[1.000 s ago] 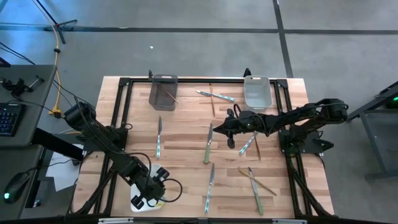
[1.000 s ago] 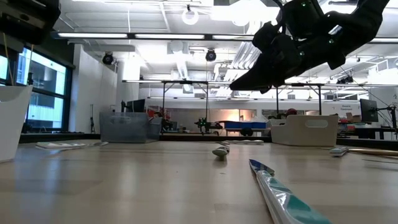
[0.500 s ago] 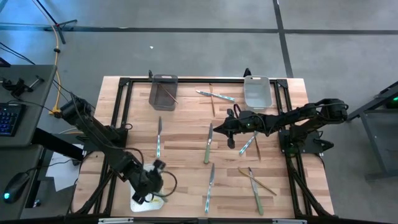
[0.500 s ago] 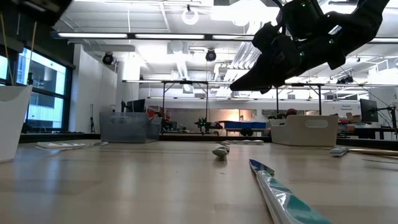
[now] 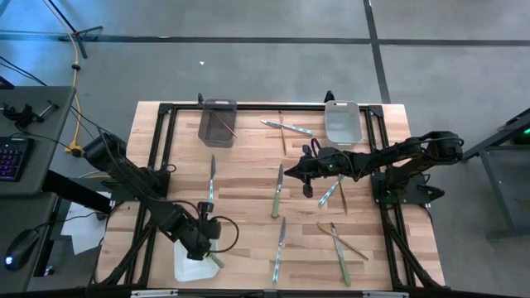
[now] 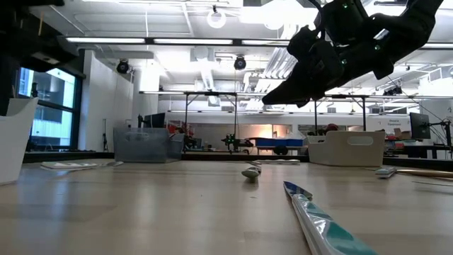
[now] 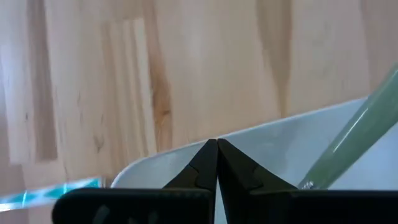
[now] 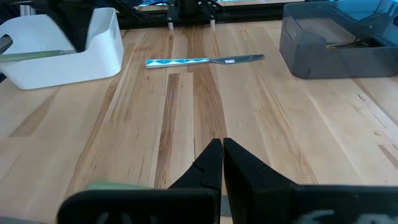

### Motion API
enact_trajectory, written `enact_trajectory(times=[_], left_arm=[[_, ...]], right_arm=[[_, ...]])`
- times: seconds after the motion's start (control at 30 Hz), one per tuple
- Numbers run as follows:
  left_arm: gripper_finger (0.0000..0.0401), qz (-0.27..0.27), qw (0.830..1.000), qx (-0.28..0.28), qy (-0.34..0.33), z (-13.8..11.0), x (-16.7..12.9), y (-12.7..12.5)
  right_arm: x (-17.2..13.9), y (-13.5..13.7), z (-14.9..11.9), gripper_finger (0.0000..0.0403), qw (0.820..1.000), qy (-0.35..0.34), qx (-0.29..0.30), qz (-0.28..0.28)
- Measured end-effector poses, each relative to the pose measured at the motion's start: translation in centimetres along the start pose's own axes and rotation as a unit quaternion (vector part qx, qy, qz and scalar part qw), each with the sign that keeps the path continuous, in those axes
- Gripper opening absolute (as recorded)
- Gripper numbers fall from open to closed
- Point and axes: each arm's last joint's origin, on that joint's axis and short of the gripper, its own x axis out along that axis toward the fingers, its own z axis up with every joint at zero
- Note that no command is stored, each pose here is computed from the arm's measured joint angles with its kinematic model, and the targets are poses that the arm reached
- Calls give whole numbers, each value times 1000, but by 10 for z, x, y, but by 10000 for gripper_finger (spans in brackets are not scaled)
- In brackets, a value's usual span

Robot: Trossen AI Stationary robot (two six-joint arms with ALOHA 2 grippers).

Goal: Sort silverware by color (type)
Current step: Adjust the white bin

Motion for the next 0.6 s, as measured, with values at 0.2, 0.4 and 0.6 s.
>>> enact_trajectory(times=[0.2,0.4,0.6], left_arm=[[0,7,999,-42,17,-3,0,2],[0,27,998,-58,9,-3,1,4],[0,43,998,-36,-17,0,1,4]], right_arm=[[0,0,-1,0,1000,3,0,0],[0,0,-1,0,1000,3,0,0],[0,0,-1,0,1000,3,1,0]])
